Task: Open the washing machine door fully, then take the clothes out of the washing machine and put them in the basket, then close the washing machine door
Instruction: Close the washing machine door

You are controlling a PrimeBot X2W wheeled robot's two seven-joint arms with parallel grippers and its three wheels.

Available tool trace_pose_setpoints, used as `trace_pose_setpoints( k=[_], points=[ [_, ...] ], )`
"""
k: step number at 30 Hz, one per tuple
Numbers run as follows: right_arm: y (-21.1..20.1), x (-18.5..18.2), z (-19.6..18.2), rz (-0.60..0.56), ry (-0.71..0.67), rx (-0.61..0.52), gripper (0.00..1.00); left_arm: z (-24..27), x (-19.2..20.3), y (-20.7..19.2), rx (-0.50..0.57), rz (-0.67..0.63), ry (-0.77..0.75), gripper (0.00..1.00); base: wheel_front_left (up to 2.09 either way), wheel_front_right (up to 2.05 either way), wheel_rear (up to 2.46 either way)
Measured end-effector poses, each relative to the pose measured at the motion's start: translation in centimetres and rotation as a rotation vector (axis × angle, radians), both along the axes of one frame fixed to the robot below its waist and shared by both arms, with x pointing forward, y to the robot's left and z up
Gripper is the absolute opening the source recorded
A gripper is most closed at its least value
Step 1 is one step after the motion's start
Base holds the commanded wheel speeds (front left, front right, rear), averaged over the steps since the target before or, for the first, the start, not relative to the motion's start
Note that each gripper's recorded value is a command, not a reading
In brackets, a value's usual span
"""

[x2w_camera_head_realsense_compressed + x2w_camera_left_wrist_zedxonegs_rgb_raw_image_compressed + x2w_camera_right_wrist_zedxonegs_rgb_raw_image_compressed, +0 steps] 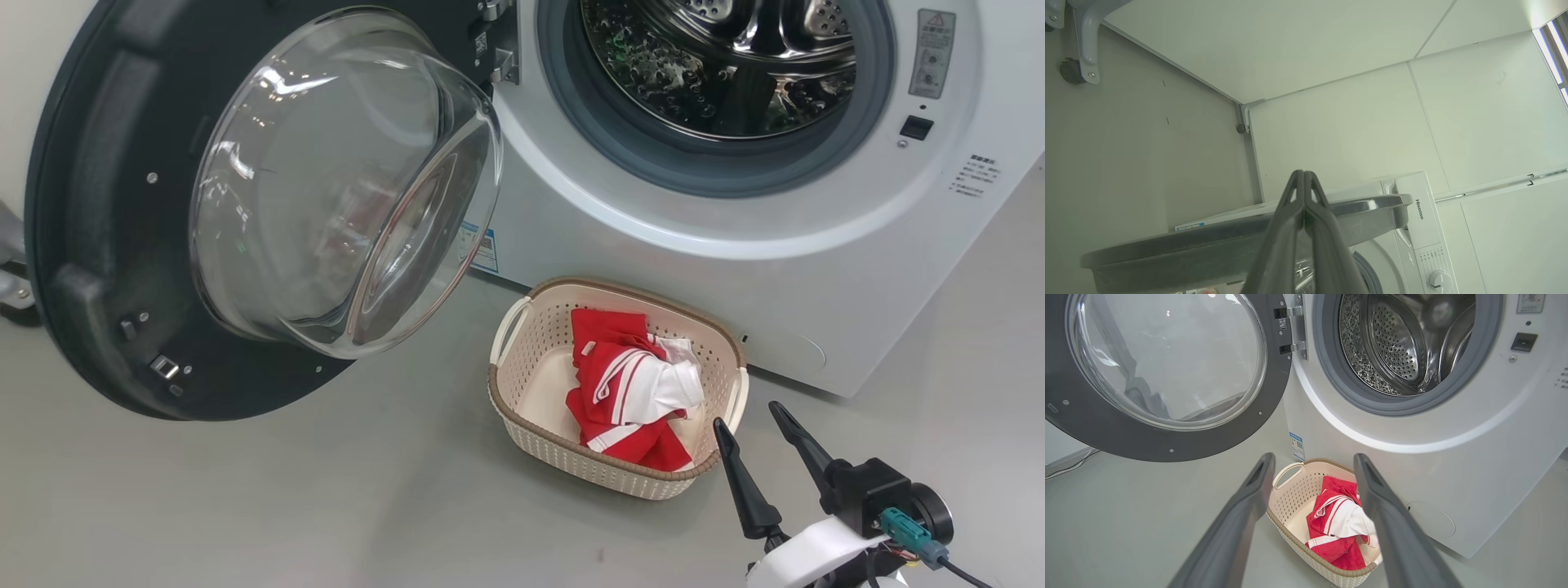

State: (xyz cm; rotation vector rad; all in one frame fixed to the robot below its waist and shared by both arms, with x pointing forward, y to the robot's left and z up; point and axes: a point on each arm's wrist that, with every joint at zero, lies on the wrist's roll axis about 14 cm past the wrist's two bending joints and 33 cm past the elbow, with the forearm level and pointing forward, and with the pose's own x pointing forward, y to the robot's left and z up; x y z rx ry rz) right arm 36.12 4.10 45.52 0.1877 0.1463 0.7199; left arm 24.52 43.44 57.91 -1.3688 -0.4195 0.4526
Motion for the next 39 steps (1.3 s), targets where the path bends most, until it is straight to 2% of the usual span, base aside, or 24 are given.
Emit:
trace_pose_setpoints(
  k=[16, 28, 34, 39],
  points=[
    [-1.9, 0.8, 0.0, -0.056, -0.004, -0.005, 1.0, -1.6, 5.1, -2.2, -0.046, -0.166, 0.043, 0.0, 0.0, 0.0, 0.0],
    [-2.7, 1.2, -0.1, -0.079, -0.005, -0.007, 1.0, -2.0, 6.4, -2.7, -0.039, -0.224, 0.059, 0.0, 0.0, 0.0, 0.0],
    [-2.5, 1.2, -0.1, -0.074, -0.003, -0.004, 1.0, -2.1, 7.2, -4.6, -0.034, -0.342, 0.062, 0.0, 0.0, 0.0, 0.0],
    [-2.5, 1.3, -0.2, -0.072, -0.002, -0.003, 1.0, -2.0, 7.7, -6.5, -0.071, -0.45, 0.025, 0.0, 0.0, 0.0, 0.0]
  ],
)
